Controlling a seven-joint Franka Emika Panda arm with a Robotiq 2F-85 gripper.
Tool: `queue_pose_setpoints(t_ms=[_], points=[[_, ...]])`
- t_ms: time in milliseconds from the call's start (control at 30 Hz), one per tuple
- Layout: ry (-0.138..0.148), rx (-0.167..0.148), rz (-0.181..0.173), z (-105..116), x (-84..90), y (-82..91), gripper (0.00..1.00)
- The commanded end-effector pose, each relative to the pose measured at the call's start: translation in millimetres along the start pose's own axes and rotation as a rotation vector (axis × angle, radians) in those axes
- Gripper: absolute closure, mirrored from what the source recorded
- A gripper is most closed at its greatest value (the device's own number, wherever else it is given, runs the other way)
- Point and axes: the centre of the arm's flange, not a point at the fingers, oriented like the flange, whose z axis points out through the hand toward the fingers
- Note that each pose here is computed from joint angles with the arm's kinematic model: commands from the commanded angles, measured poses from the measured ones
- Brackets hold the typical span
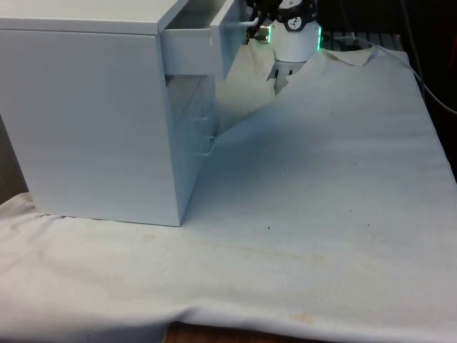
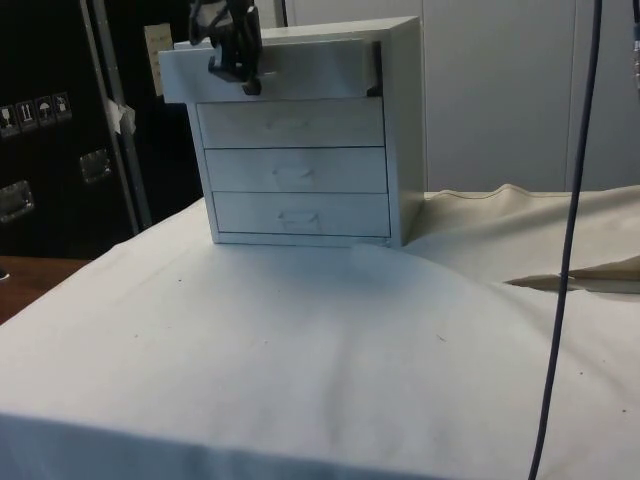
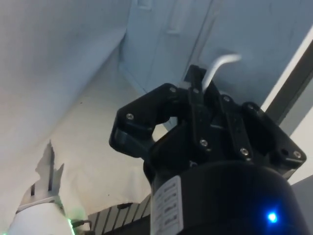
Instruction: Open the drawer, then close it.
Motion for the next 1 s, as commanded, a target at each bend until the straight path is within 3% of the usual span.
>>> queue_pose_setpoints(t_ms=[0, 433, 700, 733, 767, 967], points=[[-0.004, -0.006, 0.000, -3, 0.5, -6.5, 1.00], [0.002, -0.017, 0.000, -16, 1.3, -35.5, 1.00], [0.002, -0.047, -0.002, -29, 2.9, -57.6, 1.00], [0.003, -0.038, -0.002, -27, 2.5, -57.2, 1.00], [0.002, -0.054, -0.004, -31, 3.3, -62.9, 1.00], [-0.001, -0.079, -0.007, -37, 4.5, -74.9, 1.00]])
